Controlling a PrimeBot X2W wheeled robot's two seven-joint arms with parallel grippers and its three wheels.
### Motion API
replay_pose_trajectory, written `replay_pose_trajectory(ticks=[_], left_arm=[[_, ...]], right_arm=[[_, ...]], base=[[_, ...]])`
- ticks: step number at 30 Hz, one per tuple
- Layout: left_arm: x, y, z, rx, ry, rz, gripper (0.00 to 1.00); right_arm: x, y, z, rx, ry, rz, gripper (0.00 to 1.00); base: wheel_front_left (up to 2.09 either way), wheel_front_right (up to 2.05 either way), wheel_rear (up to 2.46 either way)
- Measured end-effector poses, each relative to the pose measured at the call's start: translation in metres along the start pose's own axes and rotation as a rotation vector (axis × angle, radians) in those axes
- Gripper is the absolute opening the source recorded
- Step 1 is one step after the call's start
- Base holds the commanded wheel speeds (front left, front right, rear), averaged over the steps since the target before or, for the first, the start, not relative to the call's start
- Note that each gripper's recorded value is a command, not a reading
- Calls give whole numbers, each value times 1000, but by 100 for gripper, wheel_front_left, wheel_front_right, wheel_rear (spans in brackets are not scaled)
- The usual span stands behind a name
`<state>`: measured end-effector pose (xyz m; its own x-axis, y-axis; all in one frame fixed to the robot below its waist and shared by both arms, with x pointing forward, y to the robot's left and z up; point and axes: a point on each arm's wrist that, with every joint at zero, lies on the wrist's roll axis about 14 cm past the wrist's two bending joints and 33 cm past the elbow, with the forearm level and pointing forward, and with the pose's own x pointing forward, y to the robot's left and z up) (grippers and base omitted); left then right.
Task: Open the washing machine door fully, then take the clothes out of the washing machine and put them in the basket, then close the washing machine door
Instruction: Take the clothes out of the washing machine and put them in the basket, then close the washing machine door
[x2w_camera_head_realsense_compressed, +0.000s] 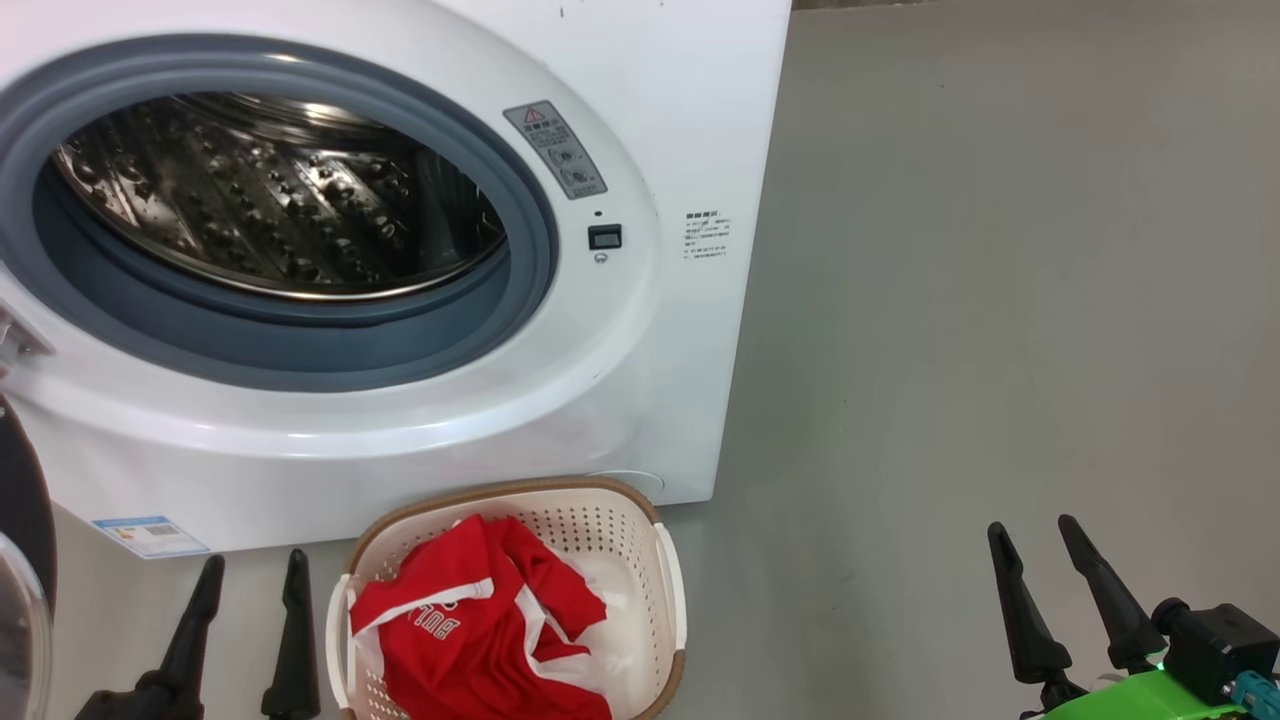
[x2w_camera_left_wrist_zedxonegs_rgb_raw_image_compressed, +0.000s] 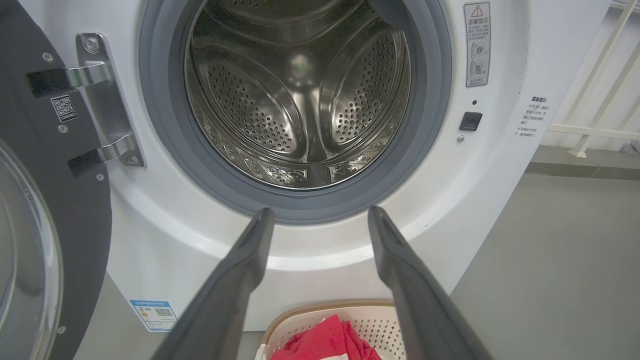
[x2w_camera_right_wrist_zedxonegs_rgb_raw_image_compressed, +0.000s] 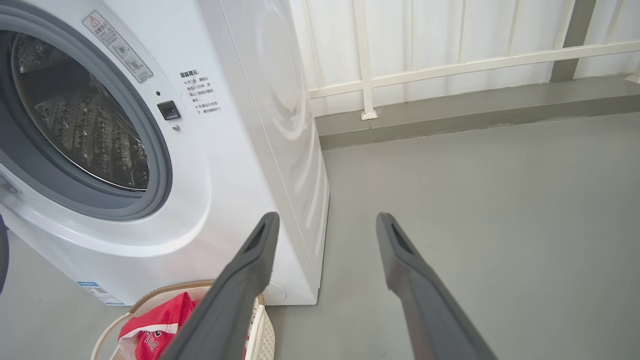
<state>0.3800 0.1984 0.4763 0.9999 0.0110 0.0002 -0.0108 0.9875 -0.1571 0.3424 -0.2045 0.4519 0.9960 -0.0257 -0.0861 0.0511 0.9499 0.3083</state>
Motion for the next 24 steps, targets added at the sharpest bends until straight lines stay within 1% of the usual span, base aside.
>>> replay_pose_trajectory(ticks=[18, 24], left_arm=[[1, -7, 0, -4, -1, -18, 100], [1, -6, 0, -5, -2, -16, 100]], right_arm=[[-3, -1, 0, 3, 0, -4, 100], [-2, 0, -1, 5, 2, -4, 100]], base=[[0, 0, 0], [-55, 55, 0]])
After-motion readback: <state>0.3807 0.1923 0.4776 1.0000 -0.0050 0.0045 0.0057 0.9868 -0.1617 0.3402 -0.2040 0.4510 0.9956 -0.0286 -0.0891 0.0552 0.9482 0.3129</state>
